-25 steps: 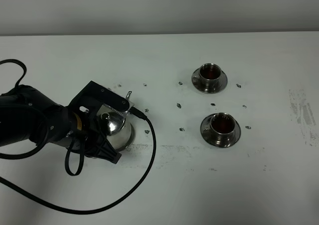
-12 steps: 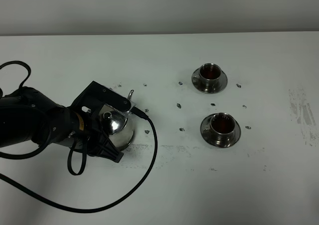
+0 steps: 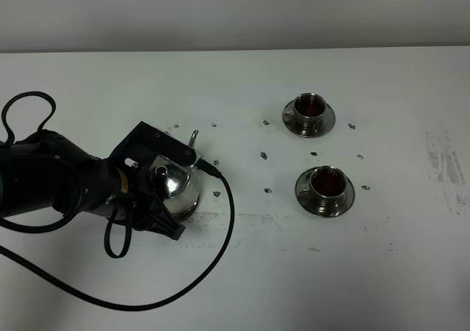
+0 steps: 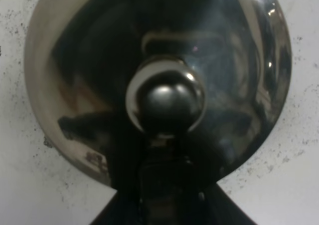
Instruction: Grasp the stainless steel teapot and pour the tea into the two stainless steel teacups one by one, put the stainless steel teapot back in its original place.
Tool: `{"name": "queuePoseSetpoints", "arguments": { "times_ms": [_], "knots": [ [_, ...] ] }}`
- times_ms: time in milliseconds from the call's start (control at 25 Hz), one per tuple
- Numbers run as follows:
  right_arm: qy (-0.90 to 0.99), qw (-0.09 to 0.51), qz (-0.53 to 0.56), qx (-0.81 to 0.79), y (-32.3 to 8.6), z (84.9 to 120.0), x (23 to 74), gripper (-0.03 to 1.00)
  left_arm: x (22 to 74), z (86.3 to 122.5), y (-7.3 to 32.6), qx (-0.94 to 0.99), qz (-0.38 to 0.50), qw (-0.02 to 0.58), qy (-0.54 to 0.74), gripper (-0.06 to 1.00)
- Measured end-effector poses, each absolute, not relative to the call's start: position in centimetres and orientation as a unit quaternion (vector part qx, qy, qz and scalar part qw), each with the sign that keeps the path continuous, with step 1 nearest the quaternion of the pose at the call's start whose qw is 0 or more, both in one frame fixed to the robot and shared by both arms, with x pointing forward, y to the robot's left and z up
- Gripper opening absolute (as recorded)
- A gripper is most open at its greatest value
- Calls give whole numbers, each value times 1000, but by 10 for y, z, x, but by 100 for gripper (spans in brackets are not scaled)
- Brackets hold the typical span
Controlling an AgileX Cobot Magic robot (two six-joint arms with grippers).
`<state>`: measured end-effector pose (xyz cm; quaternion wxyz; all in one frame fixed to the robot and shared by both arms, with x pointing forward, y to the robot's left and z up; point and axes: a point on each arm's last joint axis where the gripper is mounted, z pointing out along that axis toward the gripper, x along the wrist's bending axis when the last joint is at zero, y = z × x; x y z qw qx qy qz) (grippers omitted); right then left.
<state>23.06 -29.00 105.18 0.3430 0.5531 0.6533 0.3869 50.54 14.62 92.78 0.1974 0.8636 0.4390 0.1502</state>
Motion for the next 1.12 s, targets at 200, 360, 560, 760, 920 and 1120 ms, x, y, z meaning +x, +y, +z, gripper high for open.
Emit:
{"name": "queuePoseSetpoints", "arguments": {
  "times_ms": [200, 360, 560, 760, 920, 1120],
  "knots": [
    [653, 343, 387, 553, -290, 1052, 231, 59, 505, 928, 146, 863, 151, 198, 439, 20],
    [654, 343, 387, 553, -290, 1052, 231, 59, 505, 930, 147, 863, 151, 198, 439, 20],
    [654, 343, 387, 553, -290, 1052, 231, 59, 504, 930, 147, 864, 149, 193, 441, 20],
    [654, 343, 387, 553, -290, 1052, 231, 59, 504, 930, 147, 863, 149, 193, 442, 20],
    [653, 343, 387, 553, -290, 1052, 231, 59, 504, 930, 147, 862, 148, 194, 444, 20],
    [653, 343, 387, 553, -290, 1052, 231, 59, 504, 930, 147, 862, 148, 194, 444, 20]
  ]
}}
